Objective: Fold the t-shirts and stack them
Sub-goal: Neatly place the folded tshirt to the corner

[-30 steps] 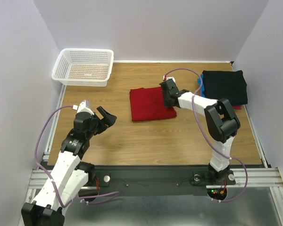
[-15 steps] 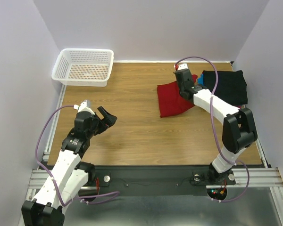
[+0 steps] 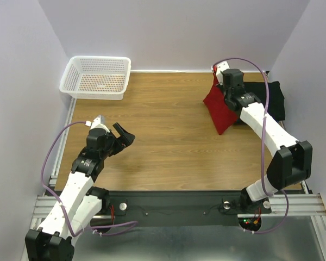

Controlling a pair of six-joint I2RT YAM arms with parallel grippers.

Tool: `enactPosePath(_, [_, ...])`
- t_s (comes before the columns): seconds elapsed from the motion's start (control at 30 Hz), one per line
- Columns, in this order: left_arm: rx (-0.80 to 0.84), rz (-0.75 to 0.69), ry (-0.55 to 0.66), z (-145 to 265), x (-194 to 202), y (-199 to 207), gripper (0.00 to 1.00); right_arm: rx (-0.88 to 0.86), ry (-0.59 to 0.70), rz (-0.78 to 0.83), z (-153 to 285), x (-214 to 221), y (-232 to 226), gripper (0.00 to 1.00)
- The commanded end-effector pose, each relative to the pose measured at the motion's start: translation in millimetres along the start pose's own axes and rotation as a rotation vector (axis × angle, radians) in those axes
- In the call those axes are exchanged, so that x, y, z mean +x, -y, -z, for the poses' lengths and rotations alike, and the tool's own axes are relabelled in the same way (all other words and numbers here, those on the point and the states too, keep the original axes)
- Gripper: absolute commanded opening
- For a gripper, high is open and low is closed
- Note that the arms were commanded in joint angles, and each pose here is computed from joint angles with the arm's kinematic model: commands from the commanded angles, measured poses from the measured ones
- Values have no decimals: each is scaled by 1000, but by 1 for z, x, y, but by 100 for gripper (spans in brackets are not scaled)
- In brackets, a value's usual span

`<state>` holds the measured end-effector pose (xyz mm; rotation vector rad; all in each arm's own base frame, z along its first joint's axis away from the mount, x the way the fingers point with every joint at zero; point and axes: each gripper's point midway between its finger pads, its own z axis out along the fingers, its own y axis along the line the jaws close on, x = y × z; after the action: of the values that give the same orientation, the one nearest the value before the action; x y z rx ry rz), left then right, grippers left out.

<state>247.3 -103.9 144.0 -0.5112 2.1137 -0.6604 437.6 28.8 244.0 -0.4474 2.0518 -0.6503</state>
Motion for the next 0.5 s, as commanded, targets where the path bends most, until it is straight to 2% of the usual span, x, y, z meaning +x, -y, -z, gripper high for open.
enactPosePath(0.0, [29, -28, 13, 0, -7, 9, 98, 78, 129, -34, 22, -42, 49, 0])
enactPosePath(0.23, [17, -28, -1, -4, -5, 7, 98, 124, 171, -149, 35, -55, 75, 0])
enactPosePath(0.37, [19, -28, 2, -4, -5, 7, 98, 219, 135, -244, 35, -50, 101, 0])
enactPosePath(0.47, [18, -28, 1, -4, -5, 7, 98, 238, 114, -240, 34, -43, 108, 0])
